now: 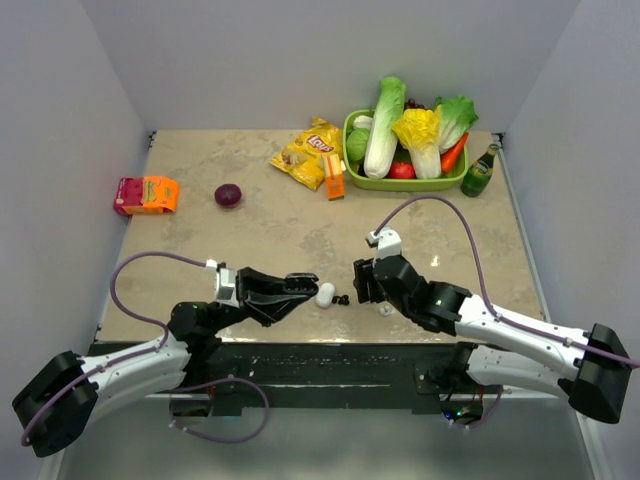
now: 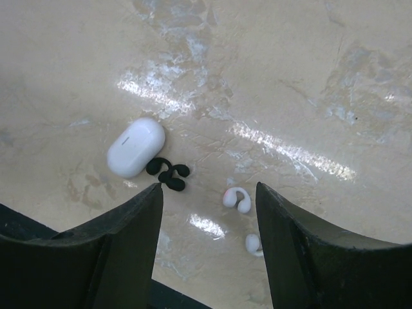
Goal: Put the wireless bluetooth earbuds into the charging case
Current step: Adjust the charging case, then pick up the earbud from the center of the board.
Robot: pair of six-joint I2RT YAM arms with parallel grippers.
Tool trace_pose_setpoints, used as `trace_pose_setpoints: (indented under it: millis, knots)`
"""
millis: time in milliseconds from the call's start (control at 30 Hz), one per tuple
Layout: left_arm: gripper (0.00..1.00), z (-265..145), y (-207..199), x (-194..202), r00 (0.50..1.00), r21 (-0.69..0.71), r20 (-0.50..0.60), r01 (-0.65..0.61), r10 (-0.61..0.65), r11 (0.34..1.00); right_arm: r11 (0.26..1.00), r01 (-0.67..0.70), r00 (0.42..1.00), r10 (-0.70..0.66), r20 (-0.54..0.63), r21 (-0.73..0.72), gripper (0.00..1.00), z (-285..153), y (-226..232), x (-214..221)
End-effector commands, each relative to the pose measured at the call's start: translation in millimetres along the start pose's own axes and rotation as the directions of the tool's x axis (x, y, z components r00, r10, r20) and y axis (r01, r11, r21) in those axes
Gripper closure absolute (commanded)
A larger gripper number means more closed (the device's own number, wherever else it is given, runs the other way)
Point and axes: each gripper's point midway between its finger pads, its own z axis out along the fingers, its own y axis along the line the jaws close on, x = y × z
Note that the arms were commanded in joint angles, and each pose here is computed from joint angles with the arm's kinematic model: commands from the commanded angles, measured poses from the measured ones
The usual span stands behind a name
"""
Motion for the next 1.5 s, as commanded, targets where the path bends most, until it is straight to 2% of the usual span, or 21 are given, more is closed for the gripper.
trace_pose_setpoints:
  millis: [0,100,167,367,700,767,800,833,1067,1467]
  knots:
    - [1.0,-35,-2,7,0.996,-0.026,0.072,-0.058,0.06,0.998,0.994,-0.073,0.994,0.079,0.074,-0.075,0.37,1,14,-13]
    - [1.0,-37,2,11,0.997,-0.05,0.058,-0.048,0.051,0.998,0.991,-0.052,0.994,0.063,0.092,-0.123,0.35,-2,18,-10]
    - [1.0,-38,4,15,0.998,-0.062,0.041,-0.036,0.039,0.997,0.989,-0.029,0.997,0.039,0.067,-0.147,0.37,-1,21,-4]
    - [1.0,-38,6,22,1.0,-0.075,0.014,0.008,-0.007,0.997,0.985,0.022,0.997,-0.035,-0.07,-0.169,0.54,17,34,24]
    - [1.0,-40,6,32,0.999,-0.077,-0.023,0.034,-0.036,0.996,0.987,0.029,0.99,-0.051,-0.134,-0.158,0.6,33,36,45]
    - [1.0,-39,6,33,0.999,-0.075,-0.027,0.035,-0.037,0.997,0.987,0.037,0.988,-0.06,-0.144,-0.16,0.6,35,37,48]
    - [1.0,-39,7,34,0.999,-0.078,-0.032,0.037,-0.04,0.996,0.987,0.04,0.987,-0.063,-0.146,-0.156,0.54,37,37,49]
    - [1.0,-40,7,35,0.999,-0.08,-0.036,0.037,-0.04,0.996,0.987,0.041,0.987,-0.064,-0.145,-0.156,0.52,38,37,49]
    - [1.0,-40,9,38,0.998,-0.087,-0.044,0.036,-0.04,0.996,0.988,0.036,0.99,-0.055,-0.128,-0.149,0.47,49,45,40]
    - [1.0,-43,12,44,0.997,-0.103,-0.065,0.031,-0.038,0.994,0.994,0.041,0.986,-0.057,-0.155,-0.103,0.49,68,43,50]
